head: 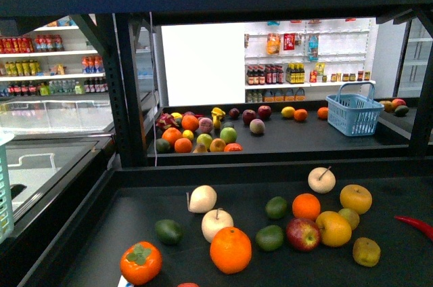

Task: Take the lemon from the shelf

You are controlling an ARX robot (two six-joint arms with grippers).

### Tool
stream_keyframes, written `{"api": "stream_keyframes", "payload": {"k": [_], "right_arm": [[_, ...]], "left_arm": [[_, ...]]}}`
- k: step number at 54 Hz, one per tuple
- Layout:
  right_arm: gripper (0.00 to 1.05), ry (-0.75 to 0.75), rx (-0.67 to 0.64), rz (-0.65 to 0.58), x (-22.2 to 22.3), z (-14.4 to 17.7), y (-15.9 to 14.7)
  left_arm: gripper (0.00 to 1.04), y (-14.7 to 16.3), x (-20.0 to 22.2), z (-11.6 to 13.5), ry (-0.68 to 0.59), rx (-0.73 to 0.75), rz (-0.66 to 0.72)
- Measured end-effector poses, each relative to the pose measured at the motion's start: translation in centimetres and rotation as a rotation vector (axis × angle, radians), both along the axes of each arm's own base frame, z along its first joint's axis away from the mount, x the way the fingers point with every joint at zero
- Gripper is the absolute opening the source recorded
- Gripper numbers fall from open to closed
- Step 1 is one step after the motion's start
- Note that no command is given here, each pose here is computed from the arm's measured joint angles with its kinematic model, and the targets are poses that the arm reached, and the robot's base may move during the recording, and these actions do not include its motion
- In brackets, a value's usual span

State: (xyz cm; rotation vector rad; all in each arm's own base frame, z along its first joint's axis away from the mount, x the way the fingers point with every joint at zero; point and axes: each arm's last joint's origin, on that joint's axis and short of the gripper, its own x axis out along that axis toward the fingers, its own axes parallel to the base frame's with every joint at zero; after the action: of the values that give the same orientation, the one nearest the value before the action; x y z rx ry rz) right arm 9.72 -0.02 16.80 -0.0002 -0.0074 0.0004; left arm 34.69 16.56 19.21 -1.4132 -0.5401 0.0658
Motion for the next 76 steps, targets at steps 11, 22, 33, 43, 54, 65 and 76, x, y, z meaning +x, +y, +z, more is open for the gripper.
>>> {"api": "stream_keyframes", "payload": {"k": [11,22,33,43,54,65,76], "right_arm": [[1.02,0.000,0.000,0.000,0.0,0.0,0.0],[1.02,-0.001,0.000,0.000,0.0,0.0,0.0],[1.02,-0.001,0.000,0.000,0.0,0.0,0.0],[1.02,-0.001,0.000,0.000,0.0,0.0,0.0],[1.02,-0.001,0.000,0.000,0.0,0.0,0.0],[1.02,-0.001,0.000,0.000,0.0,0.0,0.0],[1.02,-0.001,0.000,0.000,0.0,0.0,0.0]], "left_arm": [[0.92,0.6,0.6,-0.2,0.068,0.028,0.036],[0.97,0.8,-0.3,0.9,0.141,0.035,0.062],[0.97,0.3,-1.5,2.6,0.246,0.054,0.039],[0.97,-1.0,-3.6,4.1,0.491,0.126,0.045],[0.97,-7.7,-9.6,7.3,0.748,0.567,-0.021],[0.97,-16.2,-17.4,9.7,0.780,1.021,-0.083],[0.86,-22.0,-22.7,8.8,0.613,1.236,-0.064]]}}
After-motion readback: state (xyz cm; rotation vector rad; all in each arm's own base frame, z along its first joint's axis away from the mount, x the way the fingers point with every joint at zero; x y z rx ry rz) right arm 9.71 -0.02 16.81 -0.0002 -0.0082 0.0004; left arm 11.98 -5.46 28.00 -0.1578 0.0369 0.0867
